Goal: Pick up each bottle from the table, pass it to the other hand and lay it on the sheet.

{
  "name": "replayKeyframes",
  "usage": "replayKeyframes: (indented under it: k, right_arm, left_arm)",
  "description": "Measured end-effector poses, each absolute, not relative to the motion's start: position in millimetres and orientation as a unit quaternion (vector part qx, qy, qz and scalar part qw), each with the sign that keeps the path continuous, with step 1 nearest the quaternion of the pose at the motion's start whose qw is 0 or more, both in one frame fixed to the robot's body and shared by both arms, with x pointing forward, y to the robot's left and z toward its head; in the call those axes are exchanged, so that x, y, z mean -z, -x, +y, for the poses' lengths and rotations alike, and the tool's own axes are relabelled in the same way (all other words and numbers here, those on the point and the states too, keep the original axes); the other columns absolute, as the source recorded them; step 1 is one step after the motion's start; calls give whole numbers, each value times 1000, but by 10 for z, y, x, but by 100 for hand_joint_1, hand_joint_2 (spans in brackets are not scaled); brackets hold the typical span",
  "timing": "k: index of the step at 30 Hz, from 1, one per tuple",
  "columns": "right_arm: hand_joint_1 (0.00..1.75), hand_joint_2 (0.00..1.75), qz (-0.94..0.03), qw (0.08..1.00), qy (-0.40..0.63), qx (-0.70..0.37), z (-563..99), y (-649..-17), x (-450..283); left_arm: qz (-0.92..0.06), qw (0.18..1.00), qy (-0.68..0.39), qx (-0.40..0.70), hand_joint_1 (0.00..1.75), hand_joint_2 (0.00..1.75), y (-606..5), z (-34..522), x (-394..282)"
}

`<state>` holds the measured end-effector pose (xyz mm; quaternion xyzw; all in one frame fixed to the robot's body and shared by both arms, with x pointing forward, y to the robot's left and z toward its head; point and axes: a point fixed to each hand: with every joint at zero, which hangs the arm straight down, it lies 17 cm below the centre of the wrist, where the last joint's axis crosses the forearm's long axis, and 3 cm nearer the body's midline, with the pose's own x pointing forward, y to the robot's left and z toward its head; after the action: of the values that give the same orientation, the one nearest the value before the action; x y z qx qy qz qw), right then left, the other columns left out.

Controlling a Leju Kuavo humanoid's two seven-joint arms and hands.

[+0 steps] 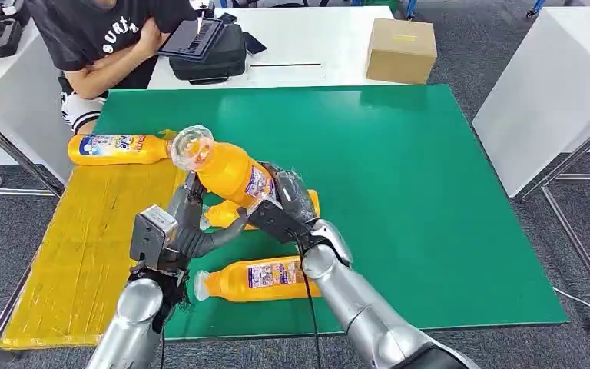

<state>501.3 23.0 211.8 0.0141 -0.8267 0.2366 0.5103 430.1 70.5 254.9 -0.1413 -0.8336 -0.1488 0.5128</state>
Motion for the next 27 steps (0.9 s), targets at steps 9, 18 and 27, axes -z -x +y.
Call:
replayKeyframes:
  k: [9, 18, 27]
  right_arm:
    - [175, 175, -836, 503, -44, -215, 301, -4959, -2219]
    - [175, 175, -838, 498, -91, -204, 426, -4867, -2280]
    - [175, 175, -833, 497, -118, -213, 521, -4796, -2254]
  left_arm:
    - [-833, 515, 146, 140, 0, 175, -4333, 720, -2564]
    - [-831, 519, 151, 132, 0, 175, -4362, 721, -2536]
    - [-831, 519, 155, 128, 0, 175, -4369, 716, -2537]
